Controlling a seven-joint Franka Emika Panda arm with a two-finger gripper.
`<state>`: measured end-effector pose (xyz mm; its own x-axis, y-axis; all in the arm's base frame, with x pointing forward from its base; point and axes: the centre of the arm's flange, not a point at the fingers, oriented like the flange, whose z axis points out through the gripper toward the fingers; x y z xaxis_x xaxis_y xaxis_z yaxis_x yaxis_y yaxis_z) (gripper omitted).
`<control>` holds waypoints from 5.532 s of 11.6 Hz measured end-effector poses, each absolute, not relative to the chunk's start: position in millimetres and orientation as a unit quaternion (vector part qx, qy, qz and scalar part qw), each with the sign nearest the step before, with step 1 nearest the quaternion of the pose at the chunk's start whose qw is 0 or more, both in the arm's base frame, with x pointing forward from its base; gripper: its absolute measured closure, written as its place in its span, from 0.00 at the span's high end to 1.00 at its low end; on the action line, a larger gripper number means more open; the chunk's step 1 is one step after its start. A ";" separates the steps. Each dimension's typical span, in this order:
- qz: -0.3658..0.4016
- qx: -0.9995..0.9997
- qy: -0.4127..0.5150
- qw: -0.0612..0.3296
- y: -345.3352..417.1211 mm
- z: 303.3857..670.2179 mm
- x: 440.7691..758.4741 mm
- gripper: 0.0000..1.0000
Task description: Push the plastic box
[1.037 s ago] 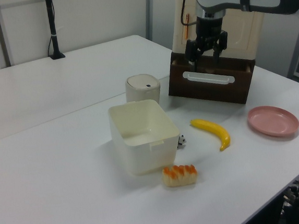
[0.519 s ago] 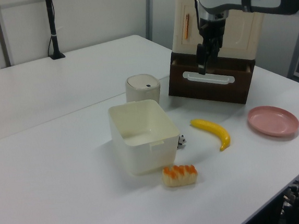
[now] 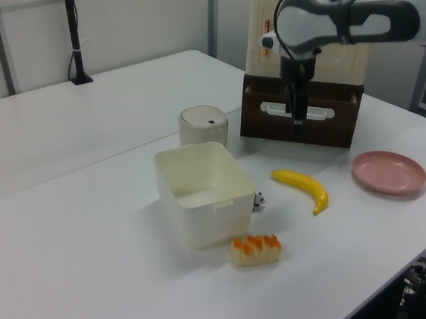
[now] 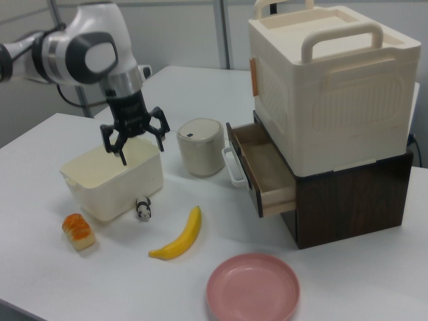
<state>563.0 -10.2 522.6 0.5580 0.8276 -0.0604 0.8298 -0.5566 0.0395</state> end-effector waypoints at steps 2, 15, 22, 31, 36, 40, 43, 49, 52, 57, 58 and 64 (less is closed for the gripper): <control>-0.011 0.854 0.519 0.035 -9.6 493.4 563.1 1.00; -0.024 0.821 0.569 0.045 44.5 413.6 585.4 1.00; -0.016 0.815 0.576 0.052 84.7 396.5 590.7 1.00; 0.019 0.825 0.561 0.071 132.0 392.1 609.8 1.00; 0.012 0.824 0.560 0.089 166.2 373.2 621.0 1.00; 0.028 0.822 0.561 0.092 182.4 375.7 626.7 1.00; 0.036 0.823 0.560 0.094 184.0 383.7 630.2 1.00; 0.051 0.815 0.568 0.098 202.4 399.5 627.0 1.00; 0.062 0.818 0.563 0.103 197.4 415.1 628.2 1.00; 0.063 0.858 0.494 0.124 102.4 497.8 619.9 1.00; 0.055 0.872 0.473 0.116 81.1 512.9 612.4 1.00; -0.020 0.948 0.313 0.050 13.2 549.7 567.3 1.00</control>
<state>567.3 13.2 549.7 0.8029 0.5922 -0.0683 0.5960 -0.7988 0.0816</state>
